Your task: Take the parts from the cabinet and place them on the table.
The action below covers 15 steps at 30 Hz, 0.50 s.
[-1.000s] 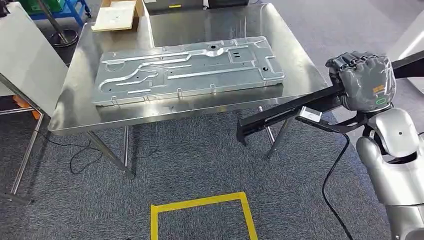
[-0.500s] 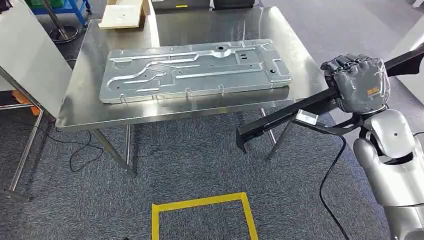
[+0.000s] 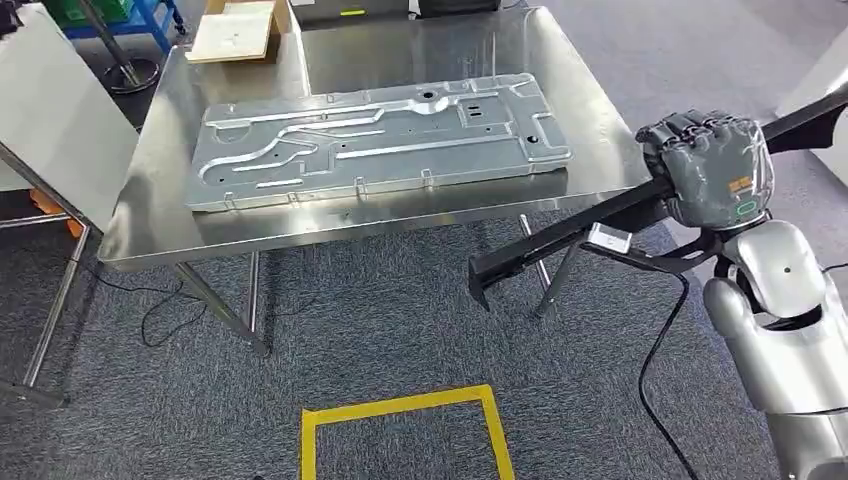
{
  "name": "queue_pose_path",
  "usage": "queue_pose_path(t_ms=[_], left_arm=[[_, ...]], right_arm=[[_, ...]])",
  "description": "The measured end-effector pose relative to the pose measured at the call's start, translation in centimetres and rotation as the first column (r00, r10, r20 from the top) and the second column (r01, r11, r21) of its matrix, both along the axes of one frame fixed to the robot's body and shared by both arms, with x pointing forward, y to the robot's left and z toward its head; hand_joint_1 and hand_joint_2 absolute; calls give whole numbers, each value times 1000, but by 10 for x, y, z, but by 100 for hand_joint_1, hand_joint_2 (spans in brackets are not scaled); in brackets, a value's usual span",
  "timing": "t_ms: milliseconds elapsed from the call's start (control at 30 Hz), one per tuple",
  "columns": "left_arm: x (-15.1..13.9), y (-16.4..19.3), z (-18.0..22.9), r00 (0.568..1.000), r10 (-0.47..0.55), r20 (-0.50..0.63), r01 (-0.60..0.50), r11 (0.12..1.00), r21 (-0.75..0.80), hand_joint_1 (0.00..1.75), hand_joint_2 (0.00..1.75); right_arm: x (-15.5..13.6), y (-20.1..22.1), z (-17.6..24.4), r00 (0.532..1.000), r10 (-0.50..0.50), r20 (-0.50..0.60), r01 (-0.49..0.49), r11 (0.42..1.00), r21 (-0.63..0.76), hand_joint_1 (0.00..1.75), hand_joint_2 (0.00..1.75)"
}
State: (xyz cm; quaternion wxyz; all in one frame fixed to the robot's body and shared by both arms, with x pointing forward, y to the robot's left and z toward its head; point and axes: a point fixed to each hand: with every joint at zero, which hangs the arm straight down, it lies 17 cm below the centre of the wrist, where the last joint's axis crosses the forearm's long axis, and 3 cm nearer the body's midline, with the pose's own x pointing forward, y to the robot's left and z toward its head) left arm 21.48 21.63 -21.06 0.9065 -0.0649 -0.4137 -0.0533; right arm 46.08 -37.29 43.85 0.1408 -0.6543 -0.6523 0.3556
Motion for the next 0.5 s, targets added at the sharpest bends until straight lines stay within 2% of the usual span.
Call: queue_pose_path(t_ms=[500], left_arm=[[-1, -1, 1, 1000, -4, 5, 4, 1000, -4, 0, 175]], right_arm=[[-1, 1, -9, 1000, 3, -17, -3, 1000, -1, 175, 175]])
